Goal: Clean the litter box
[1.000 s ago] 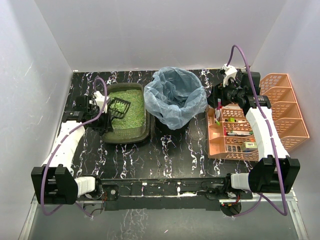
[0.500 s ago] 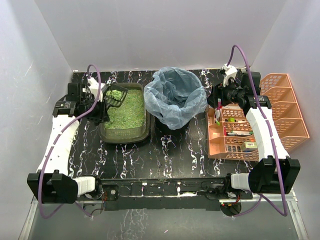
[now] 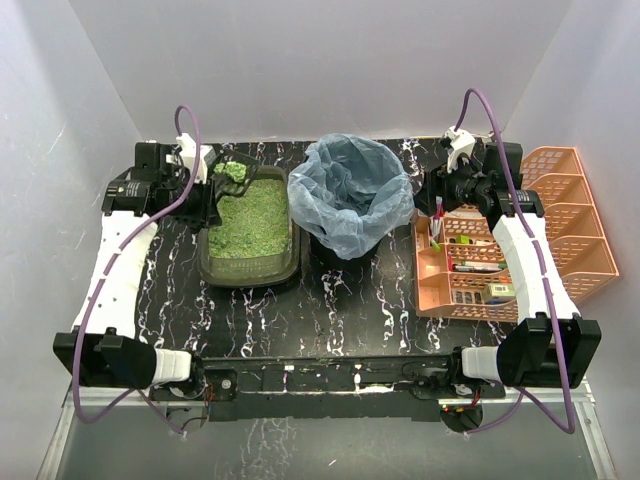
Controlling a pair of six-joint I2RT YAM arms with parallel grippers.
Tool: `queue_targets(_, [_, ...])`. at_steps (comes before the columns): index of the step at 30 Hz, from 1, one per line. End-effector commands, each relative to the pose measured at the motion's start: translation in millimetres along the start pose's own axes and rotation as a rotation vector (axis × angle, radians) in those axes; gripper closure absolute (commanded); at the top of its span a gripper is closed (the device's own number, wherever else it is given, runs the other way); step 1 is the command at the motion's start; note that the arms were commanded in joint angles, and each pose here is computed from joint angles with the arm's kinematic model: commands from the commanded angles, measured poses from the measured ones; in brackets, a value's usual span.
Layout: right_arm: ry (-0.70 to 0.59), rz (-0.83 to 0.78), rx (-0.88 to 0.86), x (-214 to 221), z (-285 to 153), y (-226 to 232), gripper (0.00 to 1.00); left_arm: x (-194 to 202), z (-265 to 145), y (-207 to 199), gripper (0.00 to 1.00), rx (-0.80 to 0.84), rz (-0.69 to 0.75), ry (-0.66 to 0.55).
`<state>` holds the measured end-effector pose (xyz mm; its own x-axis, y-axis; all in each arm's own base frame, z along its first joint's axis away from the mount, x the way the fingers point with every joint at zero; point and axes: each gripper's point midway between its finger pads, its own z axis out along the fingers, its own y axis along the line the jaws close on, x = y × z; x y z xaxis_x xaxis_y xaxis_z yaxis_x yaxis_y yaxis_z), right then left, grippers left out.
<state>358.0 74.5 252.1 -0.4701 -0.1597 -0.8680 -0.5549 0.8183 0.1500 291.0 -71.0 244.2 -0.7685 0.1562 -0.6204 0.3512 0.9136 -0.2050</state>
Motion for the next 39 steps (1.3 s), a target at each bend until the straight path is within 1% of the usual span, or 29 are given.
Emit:
queue_targets(1, [-0.100,-0.087,0.014,-34.7,-15.3,3.2,0.31,-22.2,-14.4,-17.1,1.00,0.025,0.019,-0.049])
queue_targets(5, [-0.097,-0.085,0.022,-34.0,-15.5,2.0,0.31,-38.8,-17.2,-28.2,1.00,0.037,0.034,-0.065])
queue_targets(9, [-0.098,-0.089,0.033,-34.5,-18.0,1.8,0.31,-55.3,-11.8,-40.9,1.00,0.046,0.053,-0.055])
queue_targets(17, [-0.093,-0.085,0.045,-32.3,-19.9,1.2,0.31,-93.9,-11.7,-79.7,1.00,0.089,0.156,-0.107])
queue_targets(21, [-0.092,-0.086,0.057,-32.2,-22.1,0.7,0.31,-100.4,-3.1,-103.1,1.00,0.116,0.219,-0.104])
queue_targets(24, [-0.090,-0.087,0.064,-32.1,-23.7,0.7,0.31,-97.0,10.8,-122.7,1.00,0.113,0.299,-0.075])
queue_targets(27, [-0.091,-0.089,0.075,-32.4,-26.4,0.0,0.31,-98.7,25.6,-131.7,1.00,0.063,0.382,-0.060])
queue_targets(31, [-0.090,-0.087,0.082,-30.4,-27.7,-0.8,0.31,-109.9,33.9,-138.8,1.00,-0.016,0.467,-0.083])
queue_targets(34, [-0.092,-0.089,0.090,-29.4,-29.0,-1.4,0.31,-119.0,34.2,-139.2,1.00,-0.116,0.543,-0.115])
queue_targets(39, [-0.101,-0.094,0.083,-30.5,-30.0,1.0,0.31,-128.5,29.9,-140.0,1.00,-0.287,0.708,-0.154])
